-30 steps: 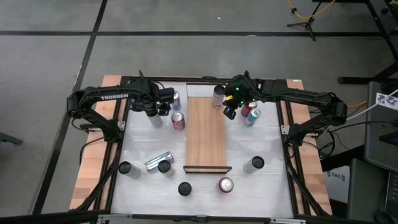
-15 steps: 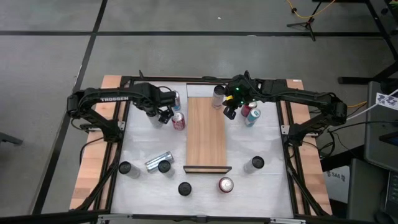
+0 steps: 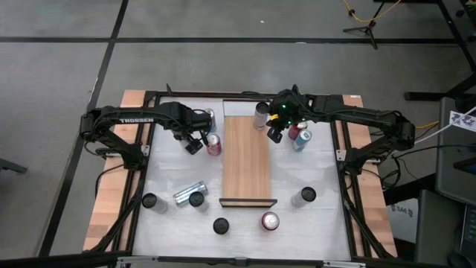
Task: Place canned beverage on shelf
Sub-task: Put the white pink soda can on the shelf aligned with the other white pink soda can
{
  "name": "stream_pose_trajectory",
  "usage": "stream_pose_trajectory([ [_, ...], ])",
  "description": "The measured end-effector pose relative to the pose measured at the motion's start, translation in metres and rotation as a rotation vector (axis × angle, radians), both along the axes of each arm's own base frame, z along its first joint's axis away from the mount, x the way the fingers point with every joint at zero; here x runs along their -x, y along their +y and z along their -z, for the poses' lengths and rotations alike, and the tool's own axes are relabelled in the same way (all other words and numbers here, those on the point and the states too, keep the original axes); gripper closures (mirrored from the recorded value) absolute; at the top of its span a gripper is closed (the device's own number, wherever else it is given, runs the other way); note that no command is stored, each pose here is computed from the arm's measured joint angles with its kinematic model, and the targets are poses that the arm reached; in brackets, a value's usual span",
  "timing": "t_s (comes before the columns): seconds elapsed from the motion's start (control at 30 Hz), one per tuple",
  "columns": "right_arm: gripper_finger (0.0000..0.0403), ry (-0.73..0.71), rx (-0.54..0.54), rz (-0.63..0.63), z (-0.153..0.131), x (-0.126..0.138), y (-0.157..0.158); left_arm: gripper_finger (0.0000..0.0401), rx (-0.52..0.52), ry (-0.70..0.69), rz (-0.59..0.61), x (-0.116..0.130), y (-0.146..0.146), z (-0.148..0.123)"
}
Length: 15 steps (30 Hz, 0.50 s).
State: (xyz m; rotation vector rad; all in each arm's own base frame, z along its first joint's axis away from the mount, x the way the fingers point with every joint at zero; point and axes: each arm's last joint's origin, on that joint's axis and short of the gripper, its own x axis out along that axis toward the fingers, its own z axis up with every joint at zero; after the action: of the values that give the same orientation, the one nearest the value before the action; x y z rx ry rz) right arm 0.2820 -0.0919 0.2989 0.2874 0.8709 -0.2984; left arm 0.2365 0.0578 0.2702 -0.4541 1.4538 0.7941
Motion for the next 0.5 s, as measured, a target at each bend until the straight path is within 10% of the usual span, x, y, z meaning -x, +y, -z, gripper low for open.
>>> stream_pose_trajectory([
  [0.5, 0.0402, 0.000, 0.000, 0.000, 0.0000, 0.0000, 0.0000, 0.0009, -0.064, 0.000, -0.103, 0.0015, 0.0015, -0.0004],
])
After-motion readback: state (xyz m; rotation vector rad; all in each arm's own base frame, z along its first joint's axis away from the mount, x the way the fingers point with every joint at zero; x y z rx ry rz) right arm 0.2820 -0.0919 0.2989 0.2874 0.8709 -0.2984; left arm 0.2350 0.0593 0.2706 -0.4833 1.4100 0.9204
